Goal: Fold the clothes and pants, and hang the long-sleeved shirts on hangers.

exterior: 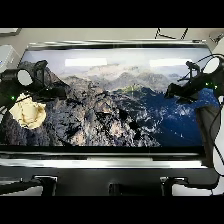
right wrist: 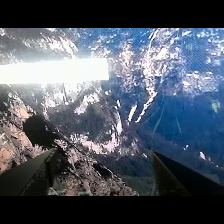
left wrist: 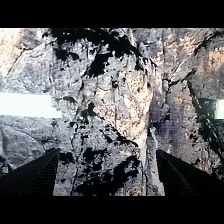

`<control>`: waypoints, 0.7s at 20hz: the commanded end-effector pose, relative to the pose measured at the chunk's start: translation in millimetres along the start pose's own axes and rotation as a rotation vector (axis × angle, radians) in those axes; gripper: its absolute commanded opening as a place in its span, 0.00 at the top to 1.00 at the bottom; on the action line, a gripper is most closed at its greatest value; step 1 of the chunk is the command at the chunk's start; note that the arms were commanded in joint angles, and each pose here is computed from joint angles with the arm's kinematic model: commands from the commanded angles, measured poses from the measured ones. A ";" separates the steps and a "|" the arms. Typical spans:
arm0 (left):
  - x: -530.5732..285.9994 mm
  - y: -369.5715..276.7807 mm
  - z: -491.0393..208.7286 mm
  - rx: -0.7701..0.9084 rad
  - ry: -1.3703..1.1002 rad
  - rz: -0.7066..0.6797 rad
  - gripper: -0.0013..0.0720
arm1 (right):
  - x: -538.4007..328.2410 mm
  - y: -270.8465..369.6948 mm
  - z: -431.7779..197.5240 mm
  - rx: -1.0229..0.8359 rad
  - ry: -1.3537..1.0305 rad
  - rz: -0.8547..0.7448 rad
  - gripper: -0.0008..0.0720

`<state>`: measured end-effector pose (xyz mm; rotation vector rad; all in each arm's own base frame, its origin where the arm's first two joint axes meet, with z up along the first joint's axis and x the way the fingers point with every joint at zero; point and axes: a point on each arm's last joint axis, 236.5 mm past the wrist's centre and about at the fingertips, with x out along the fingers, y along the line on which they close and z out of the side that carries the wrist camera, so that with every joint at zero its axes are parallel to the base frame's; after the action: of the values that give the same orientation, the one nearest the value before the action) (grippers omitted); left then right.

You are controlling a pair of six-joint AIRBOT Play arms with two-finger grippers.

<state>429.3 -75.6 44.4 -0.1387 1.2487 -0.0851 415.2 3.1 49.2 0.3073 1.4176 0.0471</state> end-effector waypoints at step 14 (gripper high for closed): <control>0.6 -0.7 1.0 -0.001 -0.004 -0.002 0.02 | -0.3 1.4 19.4 0.000 -0.082 0.004 0.09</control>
<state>429.3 -75.6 44.4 -0.1391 1.2487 -0.0849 422.7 2.1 50.2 0.3083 1.3857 0.0429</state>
